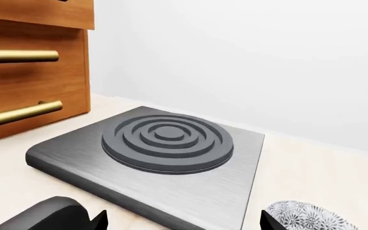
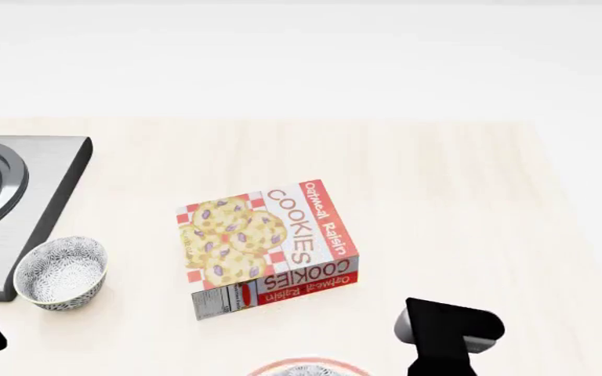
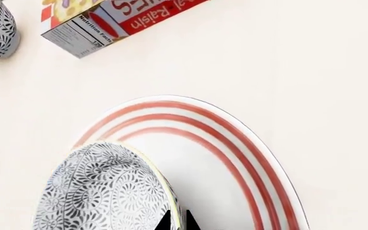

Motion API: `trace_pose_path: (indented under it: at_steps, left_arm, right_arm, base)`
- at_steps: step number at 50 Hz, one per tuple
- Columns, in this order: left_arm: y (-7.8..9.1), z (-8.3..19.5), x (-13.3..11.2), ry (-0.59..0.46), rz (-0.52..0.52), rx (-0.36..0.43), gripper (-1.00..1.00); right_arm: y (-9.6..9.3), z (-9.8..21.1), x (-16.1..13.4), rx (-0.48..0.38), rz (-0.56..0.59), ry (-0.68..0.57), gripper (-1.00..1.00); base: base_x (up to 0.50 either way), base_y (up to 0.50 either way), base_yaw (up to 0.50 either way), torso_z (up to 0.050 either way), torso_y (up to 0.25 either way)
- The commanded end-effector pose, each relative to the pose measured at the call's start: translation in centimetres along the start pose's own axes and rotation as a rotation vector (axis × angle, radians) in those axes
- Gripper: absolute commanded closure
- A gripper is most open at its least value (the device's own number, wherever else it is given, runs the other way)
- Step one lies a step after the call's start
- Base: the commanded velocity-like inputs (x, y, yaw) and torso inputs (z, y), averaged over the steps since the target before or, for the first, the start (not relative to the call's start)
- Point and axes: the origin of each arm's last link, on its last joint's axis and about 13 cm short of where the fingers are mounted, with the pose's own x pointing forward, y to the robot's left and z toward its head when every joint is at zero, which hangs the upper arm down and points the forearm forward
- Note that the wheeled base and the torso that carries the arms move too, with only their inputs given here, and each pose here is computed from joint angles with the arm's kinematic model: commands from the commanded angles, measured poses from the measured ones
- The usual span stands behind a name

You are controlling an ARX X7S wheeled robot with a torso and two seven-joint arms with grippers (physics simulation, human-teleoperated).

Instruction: Pick the akita bowl next to the plate and place it on the plate.

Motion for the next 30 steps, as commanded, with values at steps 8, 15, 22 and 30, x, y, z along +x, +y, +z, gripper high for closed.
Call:
trace_pose_path:
  at_steps: [8,15,22,30]
  left_arm:
    - [-0.01,-0.08,0.03,-0.001,-0.001,0.0,-1.0]
    - [0.04,0.02,-0.01,0.0,-0.001,0.0,-1.0]
    - [0.06,-0.1,0.02,-0.001,-0.001,0.0,-1.0]
    - [0.06,-0.06,-0.06,0.0,-0.001,0.0,-1.0]
  right_arm:
    - [-0.14,-0.29,0.43,-0.017,-0.005,0.006,1.0]
    - [-0.13,-0.34,0.49,-0.017,-0.002,0.003,1.0]
    - [-0.17,-0.3,0.54,-0.01,0.011,-0.005,-1.0]
    - [0.31,-0.13,-0.37,-0.043,0.022,-0.02,-1.0]
  base:
    - [0.0,0.0,0.0,0.0,0.001]
    - [0.0,0.0,0.0,0.0,0.0]
    - [0.0,0.0,0.0,0.0,0.0]
    - [0.0,0.0,0.0,0.0,0.0]
